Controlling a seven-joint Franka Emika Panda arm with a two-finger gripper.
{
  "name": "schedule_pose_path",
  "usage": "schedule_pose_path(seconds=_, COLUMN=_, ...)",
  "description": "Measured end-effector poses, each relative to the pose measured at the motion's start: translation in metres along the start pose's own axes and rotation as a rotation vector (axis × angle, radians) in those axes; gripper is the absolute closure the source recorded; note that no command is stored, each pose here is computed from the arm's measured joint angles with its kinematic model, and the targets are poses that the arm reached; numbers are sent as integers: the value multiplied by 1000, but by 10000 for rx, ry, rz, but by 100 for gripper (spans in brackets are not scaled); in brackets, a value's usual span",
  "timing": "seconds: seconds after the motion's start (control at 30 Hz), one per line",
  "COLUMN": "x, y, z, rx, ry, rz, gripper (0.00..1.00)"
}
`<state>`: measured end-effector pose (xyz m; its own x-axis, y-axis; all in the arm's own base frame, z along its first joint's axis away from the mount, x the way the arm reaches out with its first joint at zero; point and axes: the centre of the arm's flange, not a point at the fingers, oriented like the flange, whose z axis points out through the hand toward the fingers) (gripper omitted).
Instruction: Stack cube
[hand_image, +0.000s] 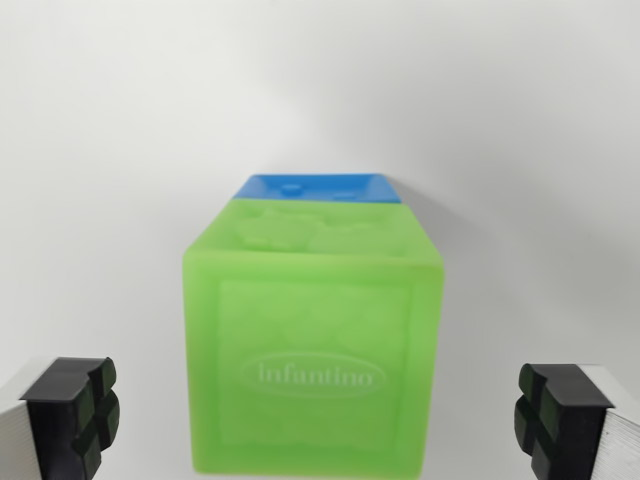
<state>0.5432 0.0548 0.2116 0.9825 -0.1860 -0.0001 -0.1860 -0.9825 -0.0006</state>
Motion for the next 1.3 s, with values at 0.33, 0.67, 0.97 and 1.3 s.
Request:
schedule_pose_path(seconds=0.33, x=-1, y=0, z=-34, rx=-11, ry=9, rz=0, gripper=0)
schedule_pose_path(seconds=0.67, x=-1, y=0, z=-78, rx=-9, ry=27, rz=0, gripper=0)
schedule_pose_path(seconds=0.97, x=-1, y=0, z=-116, rx=-18, ry=34, rz=-5, gripper=0)
schedule_pose_path(seconds=1.3, x=0, y=0, z=-158, rx=-25, ry=33, rz=-6, gripper=0)
